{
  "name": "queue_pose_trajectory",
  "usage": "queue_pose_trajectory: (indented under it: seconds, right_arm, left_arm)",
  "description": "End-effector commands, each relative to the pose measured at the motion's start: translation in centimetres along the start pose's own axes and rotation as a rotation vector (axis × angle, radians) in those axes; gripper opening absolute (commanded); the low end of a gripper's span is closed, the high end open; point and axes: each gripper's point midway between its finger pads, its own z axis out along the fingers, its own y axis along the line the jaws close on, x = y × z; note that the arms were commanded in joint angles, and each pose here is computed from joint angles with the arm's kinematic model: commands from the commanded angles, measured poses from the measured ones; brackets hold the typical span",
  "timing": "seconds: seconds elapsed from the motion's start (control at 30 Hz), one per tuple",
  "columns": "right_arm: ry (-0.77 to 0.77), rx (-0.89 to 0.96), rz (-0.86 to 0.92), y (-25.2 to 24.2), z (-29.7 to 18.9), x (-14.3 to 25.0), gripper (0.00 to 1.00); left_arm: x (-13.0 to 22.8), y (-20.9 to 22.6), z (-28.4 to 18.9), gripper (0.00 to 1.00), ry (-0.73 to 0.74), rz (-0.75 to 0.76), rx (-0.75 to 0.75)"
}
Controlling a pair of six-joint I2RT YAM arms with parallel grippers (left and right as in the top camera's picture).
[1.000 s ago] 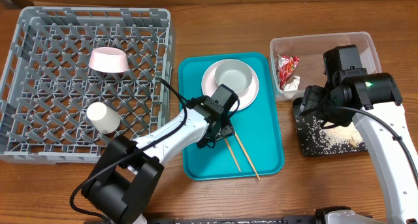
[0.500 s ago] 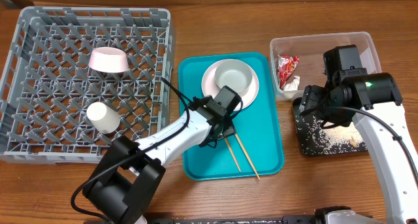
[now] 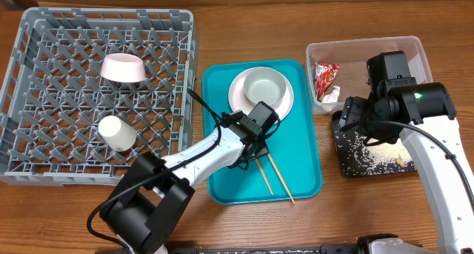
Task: Sort waste into correct bins and load items into the dishwasher
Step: 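Lower the left gripper and pinch one wooden chopstick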
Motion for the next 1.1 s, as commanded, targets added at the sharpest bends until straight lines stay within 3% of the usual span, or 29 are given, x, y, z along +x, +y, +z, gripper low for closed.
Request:
queue_pose_trajectory:
  seconds: [0.0, 0.2, 0.53, 0.63, 0.7, 1.07]
  right_arm:
    - [-0.025, 0.004, 0.006, -0.12, -0.51, -0.46, 0.73]
    - [-0.013, 0.009, 0.005, -0.26, -0.50, -0.17, 0.73]
    - [-0.005, 0.012, 0.005, -0.34, -0.50, 0.03, 0.73]
    - [-0.002, 0.006, 0.005, -0.23, -0.50, 0.07, 0.73]
    - [-0.002, 0.006, 0.005, -0.23, -0.50, 0.07, 0.73]
    - [-0.003, 0.006, 0.001, -0.23, -0.50, 0.05, 0.74]
  left_arm:
    - [0.25, 0.86, 0.91, 0.64, -0.005, -0.015, -0.040]
    - [0.35, 1.11, 0.90, 0.52, -0.001, -0.015, -0.050]
    - [0.52, 1.59, 1.47, 0.52, 0.004, -0.012, -0.076]
    - [0.50, 1.56, 1.45, 0.33, 0.004, -0.012, -0.075]
    - [0.51, 1.57, 1.38, 0.26, 0.006, -0.012, -0.077]
    - [0.98, 1.23, 1.37, 0.12, 0.034, -0.013, -0.060]
